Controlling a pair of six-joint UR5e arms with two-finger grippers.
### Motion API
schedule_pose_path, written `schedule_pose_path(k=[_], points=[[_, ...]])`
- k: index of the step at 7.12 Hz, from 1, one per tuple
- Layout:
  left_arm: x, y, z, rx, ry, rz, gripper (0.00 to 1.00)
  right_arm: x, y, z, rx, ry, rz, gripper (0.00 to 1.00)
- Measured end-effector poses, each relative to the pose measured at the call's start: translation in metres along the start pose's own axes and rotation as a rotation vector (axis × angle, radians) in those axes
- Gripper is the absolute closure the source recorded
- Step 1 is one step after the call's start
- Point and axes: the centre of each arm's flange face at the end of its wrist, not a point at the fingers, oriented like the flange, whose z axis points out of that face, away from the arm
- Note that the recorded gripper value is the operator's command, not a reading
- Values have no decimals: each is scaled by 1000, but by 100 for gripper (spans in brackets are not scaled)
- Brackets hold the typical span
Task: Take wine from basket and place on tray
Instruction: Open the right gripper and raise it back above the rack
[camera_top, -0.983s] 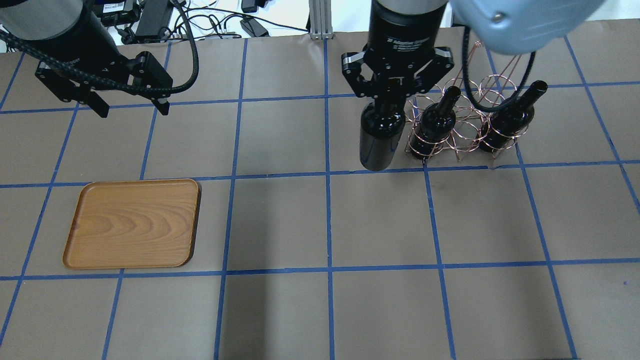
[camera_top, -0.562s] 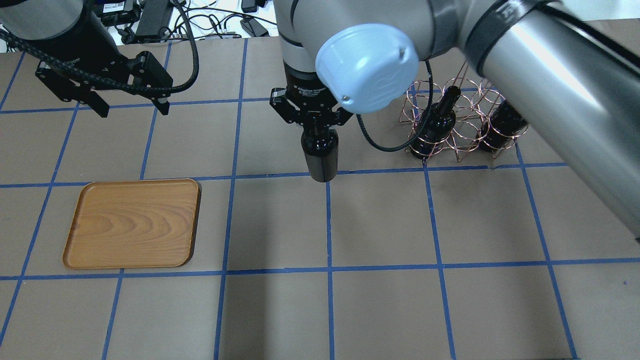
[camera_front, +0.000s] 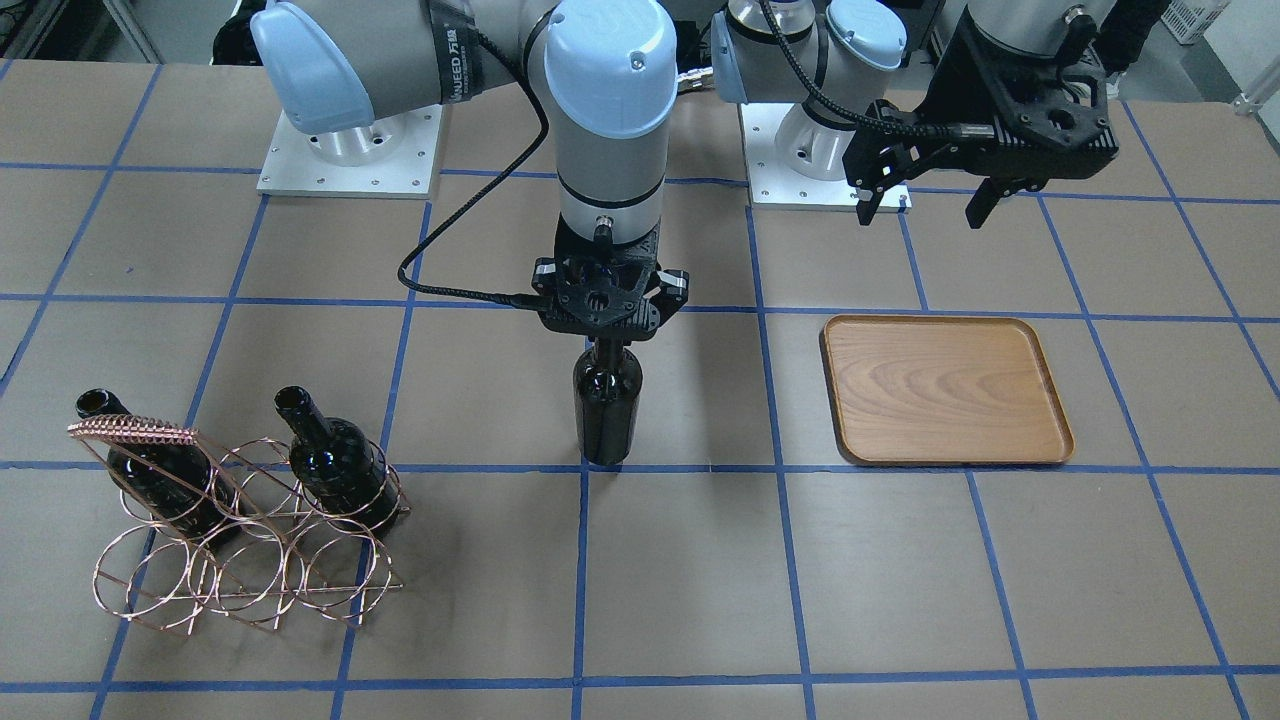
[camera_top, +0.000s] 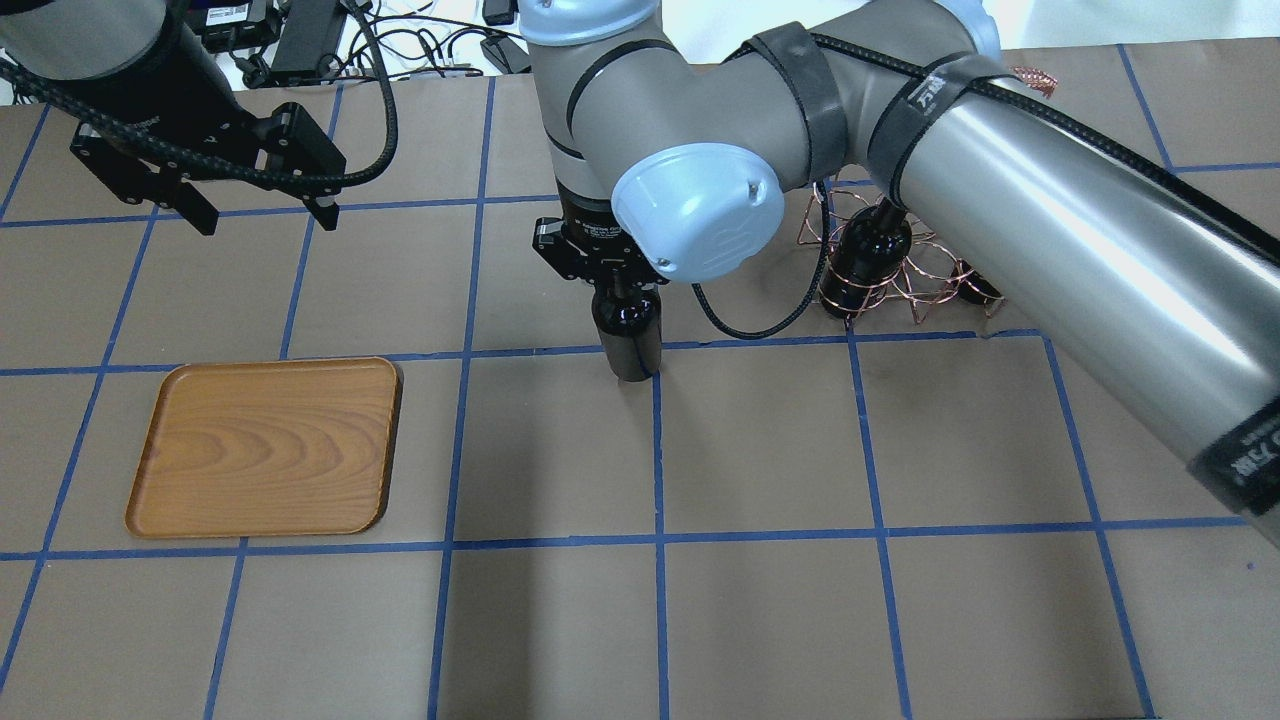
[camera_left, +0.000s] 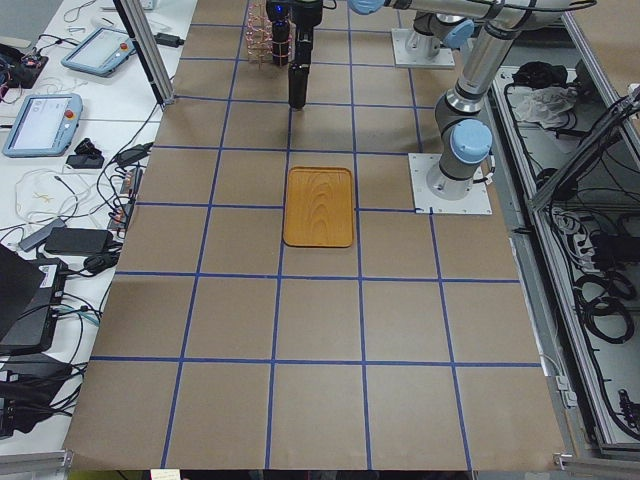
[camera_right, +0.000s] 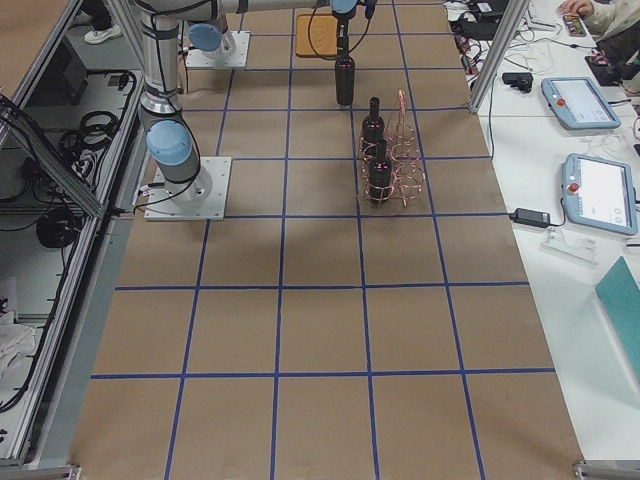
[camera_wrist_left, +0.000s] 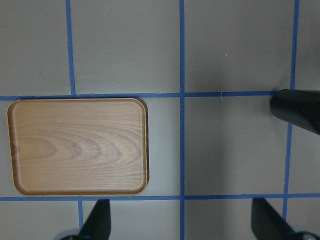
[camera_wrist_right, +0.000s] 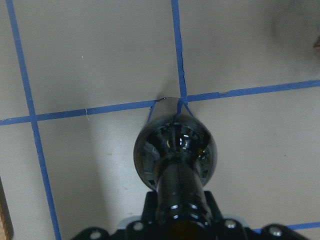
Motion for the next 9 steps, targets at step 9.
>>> schedule_pose_path(k=[9], points=[[1,0,0,0,1,1,0,156,-69,-118,87,51,-163,0]])
